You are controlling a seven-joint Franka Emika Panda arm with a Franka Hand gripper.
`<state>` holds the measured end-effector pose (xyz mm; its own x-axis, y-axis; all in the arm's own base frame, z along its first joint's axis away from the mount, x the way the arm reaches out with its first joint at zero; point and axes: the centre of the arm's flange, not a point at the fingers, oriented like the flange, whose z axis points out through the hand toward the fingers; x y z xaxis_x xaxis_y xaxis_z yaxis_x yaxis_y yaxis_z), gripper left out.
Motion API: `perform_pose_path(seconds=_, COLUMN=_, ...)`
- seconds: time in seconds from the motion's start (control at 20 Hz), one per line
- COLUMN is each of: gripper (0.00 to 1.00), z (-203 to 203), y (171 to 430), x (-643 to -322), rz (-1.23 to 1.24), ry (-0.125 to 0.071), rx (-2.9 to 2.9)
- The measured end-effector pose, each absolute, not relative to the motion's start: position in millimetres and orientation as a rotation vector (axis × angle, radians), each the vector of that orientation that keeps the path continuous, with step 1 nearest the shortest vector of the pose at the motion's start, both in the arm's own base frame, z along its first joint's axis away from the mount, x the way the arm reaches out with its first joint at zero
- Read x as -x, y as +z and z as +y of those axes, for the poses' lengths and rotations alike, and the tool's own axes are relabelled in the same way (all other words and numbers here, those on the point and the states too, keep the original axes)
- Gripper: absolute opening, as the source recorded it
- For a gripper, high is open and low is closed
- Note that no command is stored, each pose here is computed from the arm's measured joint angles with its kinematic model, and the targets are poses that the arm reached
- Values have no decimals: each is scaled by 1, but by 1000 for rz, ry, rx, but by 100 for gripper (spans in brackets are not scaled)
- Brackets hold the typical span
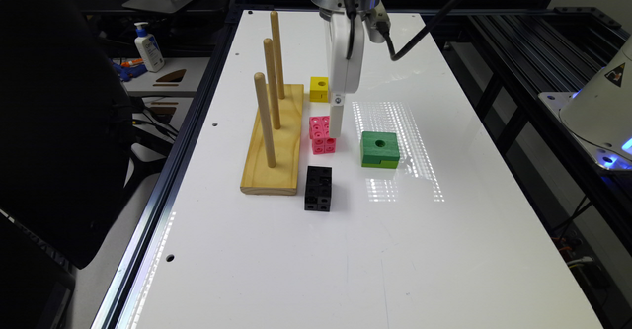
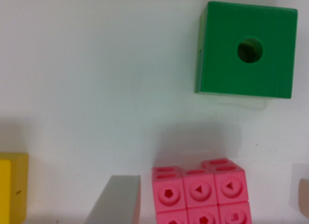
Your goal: Pick up pink block.
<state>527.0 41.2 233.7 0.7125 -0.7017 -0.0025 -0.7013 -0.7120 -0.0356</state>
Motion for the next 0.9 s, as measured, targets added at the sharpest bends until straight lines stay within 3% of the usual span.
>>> perform_pose_path(seconds=0.2, gripper=100, z=40, y=238, x=-533, rz=1181, ry=-35, rx=2868)
perform_pose_path(seconds=0.4, gripper=100, z=39, y=236, x=-540, rz=1183, ry=-41, rx=2864)
perform_pose_path(seconds=0.6, gripper=100, z=39, y=221, x=-542, rz=1185, ry=-24, rx=2866)
perform_pose_path(seconds=0.9, gripper=100, z=39, y=188, x=-547, rz=1187, ry=-22, rx=2860)
